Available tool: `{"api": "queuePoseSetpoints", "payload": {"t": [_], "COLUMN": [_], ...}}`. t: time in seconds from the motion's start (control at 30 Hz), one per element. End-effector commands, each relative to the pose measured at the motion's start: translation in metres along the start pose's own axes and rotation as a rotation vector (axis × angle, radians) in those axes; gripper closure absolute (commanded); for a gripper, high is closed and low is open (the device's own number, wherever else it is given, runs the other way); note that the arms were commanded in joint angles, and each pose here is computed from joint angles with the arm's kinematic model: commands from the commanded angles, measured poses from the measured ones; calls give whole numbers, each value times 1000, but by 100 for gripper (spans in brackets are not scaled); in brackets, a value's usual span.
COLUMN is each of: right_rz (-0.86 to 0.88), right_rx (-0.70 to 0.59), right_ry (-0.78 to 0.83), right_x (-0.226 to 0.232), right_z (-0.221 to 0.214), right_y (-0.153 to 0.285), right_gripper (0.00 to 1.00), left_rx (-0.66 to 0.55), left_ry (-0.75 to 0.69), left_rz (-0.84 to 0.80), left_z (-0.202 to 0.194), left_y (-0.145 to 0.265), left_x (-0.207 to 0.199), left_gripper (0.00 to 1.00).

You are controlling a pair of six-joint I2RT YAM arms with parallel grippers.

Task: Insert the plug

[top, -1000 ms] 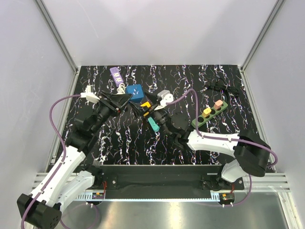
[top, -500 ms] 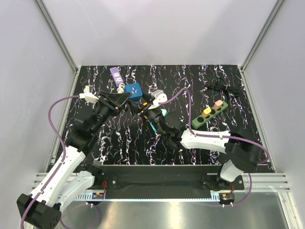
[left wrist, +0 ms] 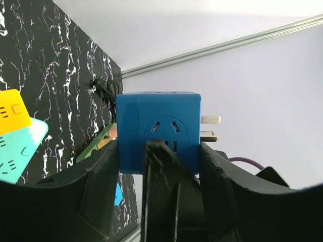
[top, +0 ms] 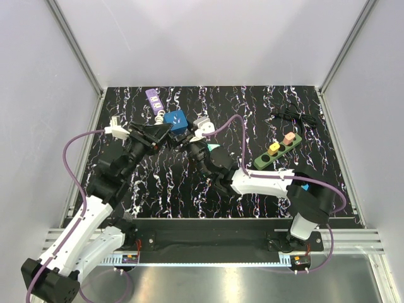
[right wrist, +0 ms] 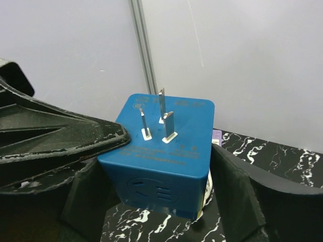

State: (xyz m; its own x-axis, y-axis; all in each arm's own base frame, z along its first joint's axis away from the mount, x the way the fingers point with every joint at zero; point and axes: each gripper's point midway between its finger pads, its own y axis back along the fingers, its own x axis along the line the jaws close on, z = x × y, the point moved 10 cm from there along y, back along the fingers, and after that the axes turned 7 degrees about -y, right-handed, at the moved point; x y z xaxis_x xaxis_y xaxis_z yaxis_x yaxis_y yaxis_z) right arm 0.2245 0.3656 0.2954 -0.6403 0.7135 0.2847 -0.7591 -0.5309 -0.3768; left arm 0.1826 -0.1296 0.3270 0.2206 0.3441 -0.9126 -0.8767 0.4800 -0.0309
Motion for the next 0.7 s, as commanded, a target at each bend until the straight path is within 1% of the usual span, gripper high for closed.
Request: {"api": "queuePoseSetpoints", "payload": {"t": [0.0, 0.03, 0.07, 0.13, 0.17, 0.2, 0.23, 0.27, 0.3, 0.33, 0.37, 0.4, 0.43, 0.47, 0.5, 0.53, 0.57, 0.6, 0.63, 0.67], "right_rz": [-38, -47, -53, -64, -64, -61, -48, -43, -37, -16, -8, 8, 31, 32, 39, 53, 63, 67, 99, 111], "right_rx": [-93, -96, -101, -120, -121, -122, -120, -107, -115, -93, -70, -81, -41, -33, -51, -13, -5, -29, -14, -3], "right_ry": [-15, -11, -9, -13, -13, -13, -17, -18, -45, -46, -48, -82, -80, -101, -167, -182, -212, -281, -305, -325], "right_x": [7, 7, 7, 4, 4, 4, 5, 2, 3, 4, 1, 2, 0, -3, -4, -10, -14, -21, -23, -27], "right_z": [19, 19, 19, 19, 19, 21, 22, 19, 28, 29, 27, 40, 36, 39, 54, 49, 51, 67, 69, 69], "right_y": [-13, -13, -13, -11, -10, -9, -7, -3, 0, 4, 10, 14, 22, 26, 31, 40, 44, 47, 51, 57], "right_gripper": [25, 31, 48, 68, 80, 96, 100, 100, 100, 100, 100, 100, 100, 100, 100, 100, 100, 100, 100, 100], "left_rx": [21, 19, 17, 18, 20, 23, 36, 45, 53, 68, 79, 86, 107, 114, 119, 133, 140, 140, 145, 176], "left_ry": [4, 6, 1, -10, -19, -49, -69, -92, -150, -181, -204, -242, -271, -300, -344, -369, -398, -455, -477, -502], "left_rz": [-92, -93, -92, -98, -99, -103, -117, -122, -136, -151, -142, -140, -166, -181, -185, -196, -215, -243, -263, -293], "left_z": [-2, -2, -1, -1, -2, -2, -2, -2, -2, -3, -3, -3, -4, -4, -4, -4, -4, -1, 1, 2], "left_y": [5, 5, 5, 6, 6, 6, 6, 6, 7, 8, 9, 10, 14, 17, 18, 23, 25, 27, 30, 32], "left_x": [-14, -15, -15, -16, -16, -16, -18, -18, -18, -19, -19, -18, -20, -21, -20, -22, -23, -27, -32, -34], "left_gripper": [100, 100, 100, 100, 98, 93, 85, 63, 54, 43, 36, 27, 26, 26, 26, 25, 25, 25, 25, 25]}}
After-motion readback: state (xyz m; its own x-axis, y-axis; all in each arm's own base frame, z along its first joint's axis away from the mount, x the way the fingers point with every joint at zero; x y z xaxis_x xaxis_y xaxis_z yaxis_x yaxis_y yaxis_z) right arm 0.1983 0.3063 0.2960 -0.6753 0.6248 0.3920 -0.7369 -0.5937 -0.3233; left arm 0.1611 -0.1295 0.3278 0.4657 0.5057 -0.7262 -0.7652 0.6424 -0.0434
